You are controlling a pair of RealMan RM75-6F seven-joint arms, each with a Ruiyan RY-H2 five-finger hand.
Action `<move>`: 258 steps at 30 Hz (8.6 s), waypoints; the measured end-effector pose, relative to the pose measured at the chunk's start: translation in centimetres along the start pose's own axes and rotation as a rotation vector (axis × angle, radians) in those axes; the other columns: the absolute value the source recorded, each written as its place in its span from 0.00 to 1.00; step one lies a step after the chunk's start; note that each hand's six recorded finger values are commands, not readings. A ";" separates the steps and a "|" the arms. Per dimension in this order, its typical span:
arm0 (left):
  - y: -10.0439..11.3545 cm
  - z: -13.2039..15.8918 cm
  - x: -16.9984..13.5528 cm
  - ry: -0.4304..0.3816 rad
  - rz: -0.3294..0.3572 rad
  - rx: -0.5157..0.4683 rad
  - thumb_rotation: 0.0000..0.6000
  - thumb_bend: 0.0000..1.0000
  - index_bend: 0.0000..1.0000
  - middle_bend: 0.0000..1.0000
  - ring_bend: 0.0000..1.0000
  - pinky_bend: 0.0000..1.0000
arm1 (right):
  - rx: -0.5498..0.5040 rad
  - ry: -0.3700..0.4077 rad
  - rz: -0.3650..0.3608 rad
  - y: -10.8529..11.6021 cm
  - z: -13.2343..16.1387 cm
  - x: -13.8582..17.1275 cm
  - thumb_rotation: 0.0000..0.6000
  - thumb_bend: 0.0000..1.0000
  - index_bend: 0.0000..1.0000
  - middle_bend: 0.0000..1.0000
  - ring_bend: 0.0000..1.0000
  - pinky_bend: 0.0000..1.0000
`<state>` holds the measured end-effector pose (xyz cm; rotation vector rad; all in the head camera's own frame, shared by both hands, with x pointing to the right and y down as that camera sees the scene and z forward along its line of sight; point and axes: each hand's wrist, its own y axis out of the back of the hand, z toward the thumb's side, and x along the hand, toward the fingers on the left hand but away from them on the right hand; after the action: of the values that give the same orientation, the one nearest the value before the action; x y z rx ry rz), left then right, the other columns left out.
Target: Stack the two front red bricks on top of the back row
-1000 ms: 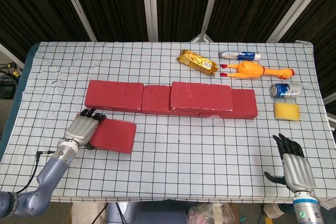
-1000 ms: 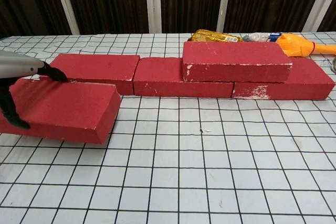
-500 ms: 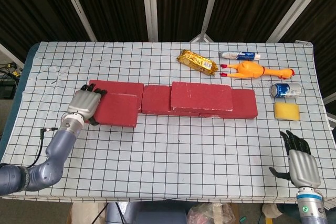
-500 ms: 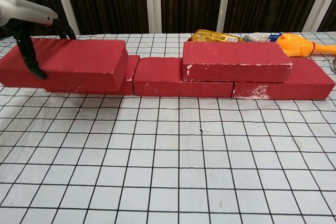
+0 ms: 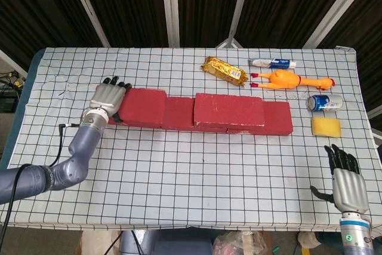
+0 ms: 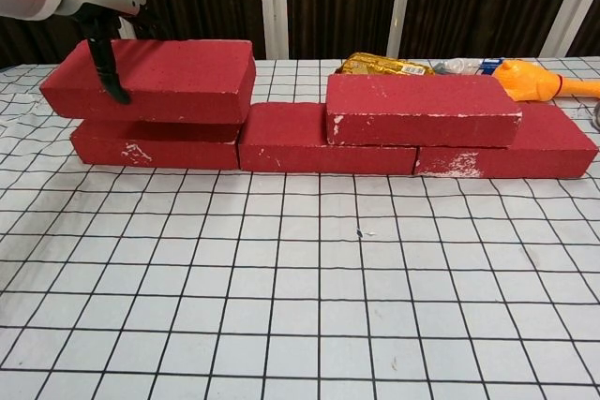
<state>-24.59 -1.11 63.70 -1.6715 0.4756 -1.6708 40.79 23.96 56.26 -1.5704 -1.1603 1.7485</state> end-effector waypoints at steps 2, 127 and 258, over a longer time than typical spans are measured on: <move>0.0 0.0 0.7 0.005 -0.001 -0.004 1.00 0.00 0.28 0.20 0.04 0.10 | 0.004 -0.006 0.003 -0.1 0.0 0.0 1.00 0.19 0.05 0.00 0.00 0.00; -0.1 10.4 4.8 0.014 -0.075 -0.008 1.00 0.00 0.26 0.19 0.04 0.08 | -0.014 -0.111 -0.015 0.6 -1.7 -0.4 1.00 0.19 0.05 0.00 0.00 0.00; -7.2 -0.6 -2.4 -0.030 -0.046 0.000 1.00 0.00 0.17 0.19 0.05 0.15 | -0.024 -0.113 0.028 0.0 -1.5 -0.5 1.00 0.19 0.05 0.00 0.00 0.00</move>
<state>-27.00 5.34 66.97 -1.7171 0.4261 -1.6761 42.35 23.90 56.59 -1.5253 -1.2226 1.8696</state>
